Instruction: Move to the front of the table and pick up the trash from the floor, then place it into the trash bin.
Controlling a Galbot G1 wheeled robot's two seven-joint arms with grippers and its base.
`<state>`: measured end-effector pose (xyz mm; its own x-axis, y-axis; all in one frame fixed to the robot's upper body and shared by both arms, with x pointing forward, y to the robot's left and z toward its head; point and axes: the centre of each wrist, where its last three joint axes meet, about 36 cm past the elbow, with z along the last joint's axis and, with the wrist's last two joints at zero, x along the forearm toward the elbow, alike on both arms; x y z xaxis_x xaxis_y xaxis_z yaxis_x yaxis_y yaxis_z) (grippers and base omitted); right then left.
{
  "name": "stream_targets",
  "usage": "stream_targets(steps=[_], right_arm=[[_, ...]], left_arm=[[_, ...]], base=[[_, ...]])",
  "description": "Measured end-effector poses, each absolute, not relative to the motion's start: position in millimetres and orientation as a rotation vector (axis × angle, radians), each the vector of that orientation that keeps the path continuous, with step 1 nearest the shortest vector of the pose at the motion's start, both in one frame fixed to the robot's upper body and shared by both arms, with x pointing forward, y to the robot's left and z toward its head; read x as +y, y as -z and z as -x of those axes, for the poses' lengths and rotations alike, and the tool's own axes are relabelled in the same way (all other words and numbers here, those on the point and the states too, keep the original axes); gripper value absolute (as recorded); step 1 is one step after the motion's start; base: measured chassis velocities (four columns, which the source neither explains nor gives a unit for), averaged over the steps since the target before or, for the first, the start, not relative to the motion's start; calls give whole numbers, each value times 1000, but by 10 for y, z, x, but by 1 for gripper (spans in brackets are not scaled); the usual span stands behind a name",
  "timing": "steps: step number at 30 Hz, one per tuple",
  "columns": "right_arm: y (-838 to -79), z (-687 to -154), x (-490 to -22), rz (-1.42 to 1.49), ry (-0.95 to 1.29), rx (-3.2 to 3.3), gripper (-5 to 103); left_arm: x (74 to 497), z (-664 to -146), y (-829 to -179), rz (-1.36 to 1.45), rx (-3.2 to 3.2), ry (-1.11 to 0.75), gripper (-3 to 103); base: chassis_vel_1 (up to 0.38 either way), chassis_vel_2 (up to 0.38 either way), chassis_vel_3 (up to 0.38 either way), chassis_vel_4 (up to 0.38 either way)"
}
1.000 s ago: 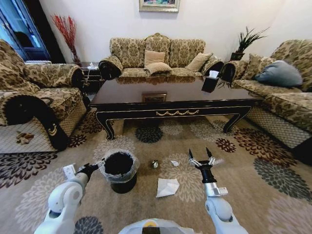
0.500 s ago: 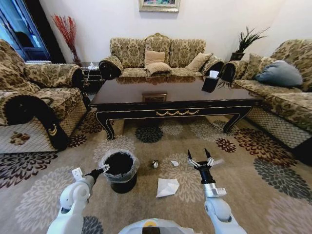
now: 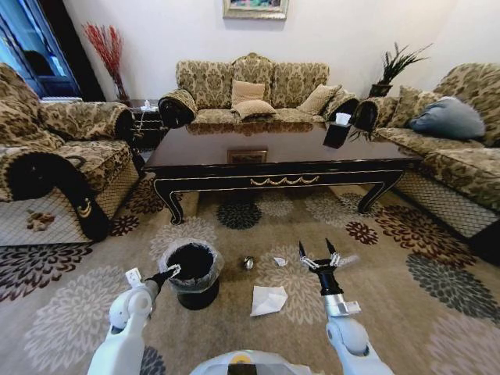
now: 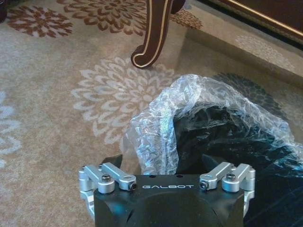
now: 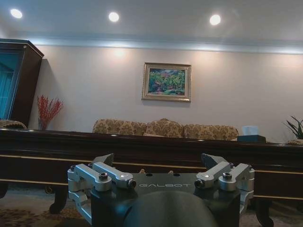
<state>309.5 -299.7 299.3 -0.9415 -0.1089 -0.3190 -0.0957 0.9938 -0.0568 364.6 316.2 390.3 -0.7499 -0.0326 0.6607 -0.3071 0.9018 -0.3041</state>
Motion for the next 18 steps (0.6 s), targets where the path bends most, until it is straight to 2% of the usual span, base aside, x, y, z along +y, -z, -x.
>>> stream_targets(steps=[2,6,7,8,11,15,17,18], right_arm=[[-2987,-3093,-2994,149,58,2811,100],[-2976,-3094,-2989,151,58,2812,100],[-2976,-3094,-2989,151,58,2812,100],[-2974,-3098,-2990,151,59,2812,100],[-2971,-3102,-2994,151,59,2812,100],[-2963,-3116,-3001,148,61,2813,100],[-2962,-3119,-3002,147,61,2813,100],[-2960,-3122,-3003,145,61,2813,100]], left_arm=[[3162,-3661,-3888,-242,-2375,-521,94],[3175,-3707,-3823,-248,-2368,-513,72],[3175,-3707,-3823,-248,-2368,-513,72],[3180,-3717,-3810,-250,-2367,-507,67],[3184,-3726,-3795,-258,-2367,-490,61],[3196,-3729,-3769,-275,-2367,-451,40],[3199,-3729,-3766,-278,-2367,-445,40],[3203,-3729,-3761,-281,-2367,-439,34]], base=[[0,0,0,0],[0,0,0,0],[0,0,0,0],[0,0,0,0],[0,0,0,0],[0,0,0,0],[0,0,0,0],[0,0,0,0]])
